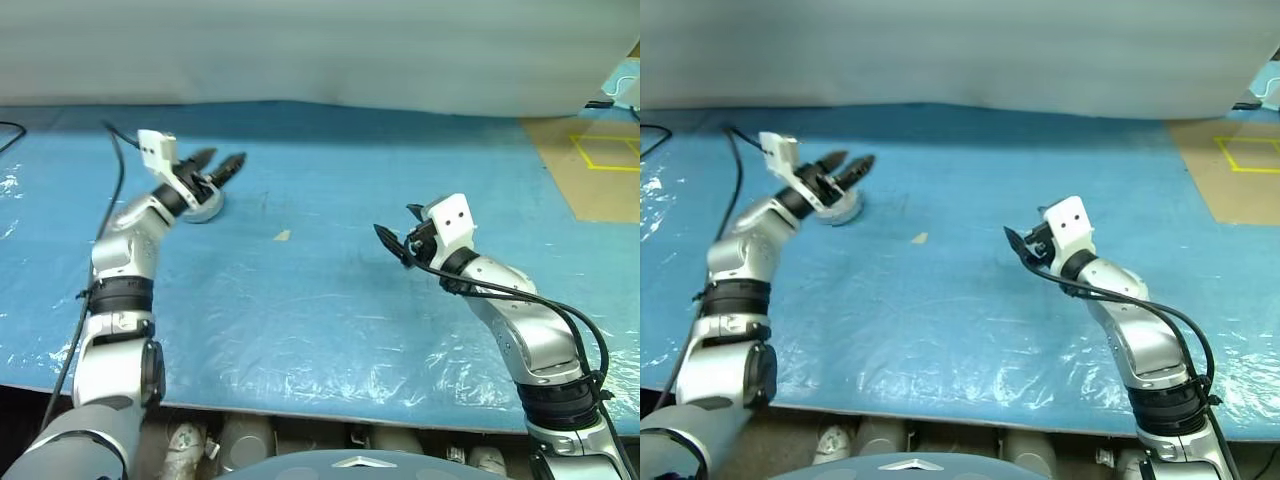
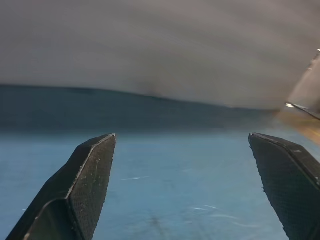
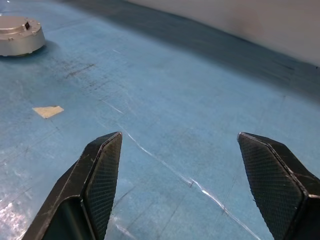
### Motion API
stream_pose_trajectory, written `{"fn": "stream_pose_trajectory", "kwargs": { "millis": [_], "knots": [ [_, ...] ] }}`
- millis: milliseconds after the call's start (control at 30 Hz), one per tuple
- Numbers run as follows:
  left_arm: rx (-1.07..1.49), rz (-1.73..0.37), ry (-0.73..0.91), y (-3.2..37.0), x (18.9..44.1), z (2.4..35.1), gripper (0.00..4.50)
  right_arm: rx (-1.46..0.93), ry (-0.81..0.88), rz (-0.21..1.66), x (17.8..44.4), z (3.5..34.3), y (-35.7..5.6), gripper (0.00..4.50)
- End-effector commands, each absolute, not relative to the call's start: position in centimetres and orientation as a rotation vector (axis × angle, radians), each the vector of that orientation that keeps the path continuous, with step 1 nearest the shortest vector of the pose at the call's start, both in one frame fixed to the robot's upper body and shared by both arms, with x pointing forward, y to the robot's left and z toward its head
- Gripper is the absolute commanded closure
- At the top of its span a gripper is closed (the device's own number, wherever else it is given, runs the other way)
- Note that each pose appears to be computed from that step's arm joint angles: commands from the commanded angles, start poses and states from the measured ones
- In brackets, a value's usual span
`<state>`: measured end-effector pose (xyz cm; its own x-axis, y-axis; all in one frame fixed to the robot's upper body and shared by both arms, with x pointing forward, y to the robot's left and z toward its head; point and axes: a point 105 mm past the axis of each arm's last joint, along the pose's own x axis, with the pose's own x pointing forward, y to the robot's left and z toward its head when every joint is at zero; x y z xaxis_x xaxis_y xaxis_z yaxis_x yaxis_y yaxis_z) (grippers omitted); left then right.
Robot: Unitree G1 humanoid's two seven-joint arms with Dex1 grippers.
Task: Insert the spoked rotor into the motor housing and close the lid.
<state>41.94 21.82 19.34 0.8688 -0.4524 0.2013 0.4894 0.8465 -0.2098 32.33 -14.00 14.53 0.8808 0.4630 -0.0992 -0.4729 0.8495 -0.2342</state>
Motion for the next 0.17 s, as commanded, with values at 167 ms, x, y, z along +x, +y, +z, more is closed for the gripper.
{"fn": "stream_pose_trajectory", "kwargs": {
  "millis": [167],
  "knots": [
    [-0.162, -0.966, -0.110, 16.5, 36.7, 19.3, 0.03, -0.233, -0.006, 0.556, 31.4, 15.9, -12.8, 0.61]
  ]
}}
